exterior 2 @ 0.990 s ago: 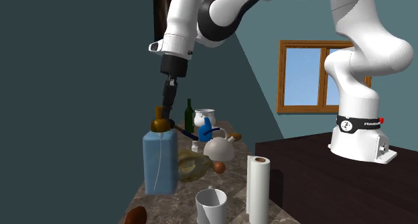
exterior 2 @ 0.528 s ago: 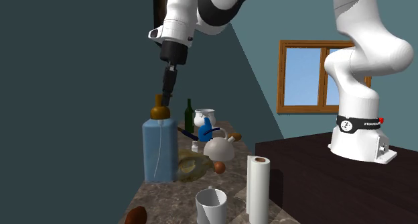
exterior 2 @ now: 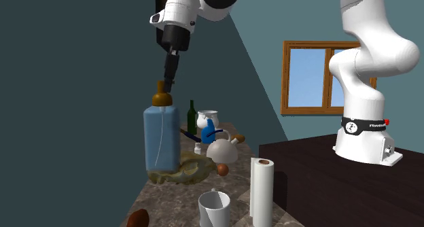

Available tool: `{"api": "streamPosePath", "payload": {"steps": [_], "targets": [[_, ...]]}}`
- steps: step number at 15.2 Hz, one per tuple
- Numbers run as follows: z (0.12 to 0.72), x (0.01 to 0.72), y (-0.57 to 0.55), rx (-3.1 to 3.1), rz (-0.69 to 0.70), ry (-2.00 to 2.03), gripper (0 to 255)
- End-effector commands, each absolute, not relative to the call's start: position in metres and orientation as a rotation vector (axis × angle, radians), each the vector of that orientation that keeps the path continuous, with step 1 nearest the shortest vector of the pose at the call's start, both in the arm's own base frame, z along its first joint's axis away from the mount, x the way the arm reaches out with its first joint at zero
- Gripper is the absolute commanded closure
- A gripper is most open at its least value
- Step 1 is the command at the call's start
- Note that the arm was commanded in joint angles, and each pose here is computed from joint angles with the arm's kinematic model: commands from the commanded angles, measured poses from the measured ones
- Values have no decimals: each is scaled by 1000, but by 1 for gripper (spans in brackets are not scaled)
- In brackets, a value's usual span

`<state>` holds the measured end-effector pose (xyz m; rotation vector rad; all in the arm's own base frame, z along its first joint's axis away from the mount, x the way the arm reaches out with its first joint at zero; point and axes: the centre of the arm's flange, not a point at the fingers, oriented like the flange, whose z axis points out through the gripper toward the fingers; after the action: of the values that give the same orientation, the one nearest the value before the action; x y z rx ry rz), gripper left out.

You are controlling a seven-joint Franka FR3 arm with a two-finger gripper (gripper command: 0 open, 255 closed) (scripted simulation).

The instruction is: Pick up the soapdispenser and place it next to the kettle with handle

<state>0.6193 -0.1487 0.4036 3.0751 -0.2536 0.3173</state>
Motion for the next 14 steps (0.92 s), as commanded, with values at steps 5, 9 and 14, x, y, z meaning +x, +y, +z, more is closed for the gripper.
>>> {"api": "streamPosePath", "payload": {"steps": [5, 9, 14], "targets": [[436, 619, -149, 3075, 318, -253, 255], [457, 619, -149, 3075, 318, -253, 255], [483, 619, -149, 3075, 318, -253, 255]]}}
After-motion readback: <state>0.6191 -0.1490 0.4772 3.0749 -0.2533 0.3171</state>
